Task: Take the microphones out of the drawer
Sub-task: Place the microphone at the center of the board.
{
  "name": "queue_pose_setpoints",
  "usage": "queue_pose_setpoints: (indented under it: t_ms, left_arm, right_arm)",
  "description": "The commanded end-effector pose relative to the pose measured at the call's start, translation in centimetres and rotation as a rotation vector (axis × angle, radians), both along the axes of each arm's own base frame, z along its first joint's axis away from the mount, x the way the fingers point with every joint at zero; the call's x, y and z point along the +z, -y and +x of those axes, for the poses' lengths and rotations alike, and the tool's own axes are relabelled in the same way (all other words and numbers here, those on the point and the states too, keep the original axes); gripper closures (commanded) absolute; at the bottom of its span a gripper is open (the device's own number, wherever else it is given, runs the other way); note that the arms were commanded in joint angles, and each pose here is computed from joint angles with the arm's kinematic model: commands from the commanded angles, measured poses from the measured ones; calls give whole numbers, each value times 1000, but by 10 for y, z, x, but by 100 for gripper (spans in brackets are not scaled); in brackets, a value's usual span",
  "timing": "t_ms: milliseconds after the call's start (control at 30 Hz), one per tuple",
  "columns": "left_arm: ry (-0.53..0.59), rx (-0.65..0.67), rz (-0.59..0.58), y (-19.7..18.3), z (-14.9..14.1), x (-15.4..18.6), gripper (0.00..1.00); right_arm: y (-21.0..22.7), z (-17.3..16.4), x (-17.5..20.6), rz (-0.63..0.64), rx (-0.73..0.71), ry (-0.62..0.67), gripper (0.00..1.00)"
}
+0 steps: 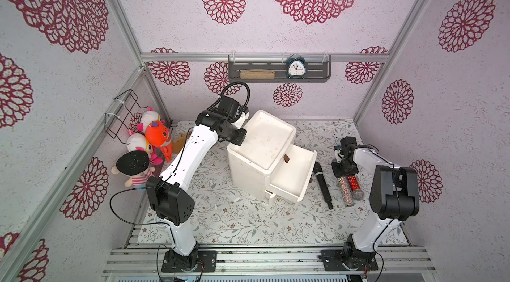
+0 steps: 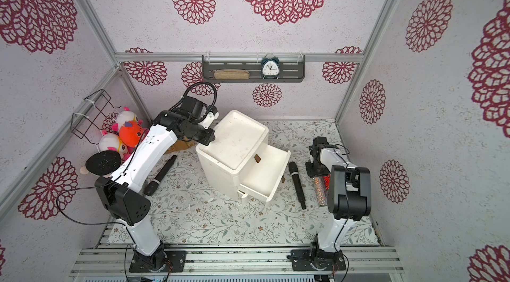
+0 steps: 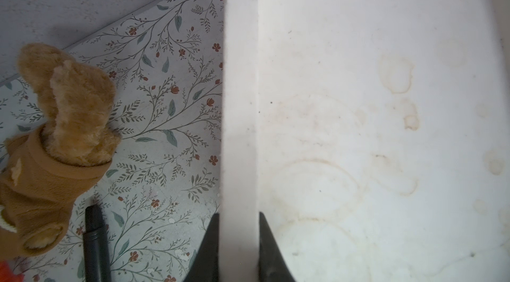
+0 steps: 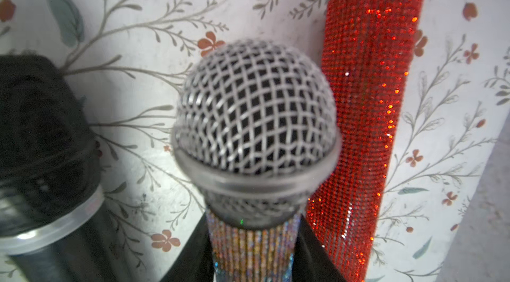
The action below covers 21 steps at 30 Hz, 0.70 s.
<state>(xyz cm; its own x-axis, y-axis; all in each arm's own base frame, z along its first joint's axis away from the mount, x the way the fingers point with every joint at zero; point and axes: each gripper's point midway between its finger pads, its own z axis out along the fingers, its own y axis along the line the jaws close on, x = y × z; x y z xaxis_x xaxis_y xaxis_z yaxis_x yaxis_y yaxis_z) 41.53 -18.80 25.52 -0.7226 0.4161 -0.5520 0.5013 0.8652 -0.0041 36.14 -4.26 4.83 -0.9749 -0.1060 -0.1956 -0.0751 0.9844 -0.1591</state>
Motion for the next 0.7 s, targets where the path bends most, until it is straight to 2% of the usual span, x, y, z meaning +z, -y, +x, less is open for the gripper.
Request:
queue_pose_setpoints:
  t_ms: [0,133,200,300,333,367,400,667]
  left_arm:
    - [-33,-11,22,-3,-3,-9,100]
    - [-34,-13,22,-3,-4,-9,100]
    - [-33,-11,24,-3,-4,-9,100]
    - [-34,-11,24,-4,-3,-10,100]
    - [-35,-11,24,-3,-3,-10,100]
    - [-37,-11,23,-3,-4,-10,100]
    - [-37,-12,23,-3,-4,-10,100]
    - [-35,-12,23,-3,-3,-10,100]
  right_arm:
    - [3,1,5,-1,-32,17,64]
    - [3,3,9,2,-37,32,60]
    - [3,5,11,2,-38,40,51]
    - [2,6,16,5,-36,50,48]
    - [2,7,17,7,-37,54,36]
    - [2,8,20,7,-39,59,16]
    - [2,8,22,9,-41,64,2]
    - [-14,12,54,76,-32,148,1]
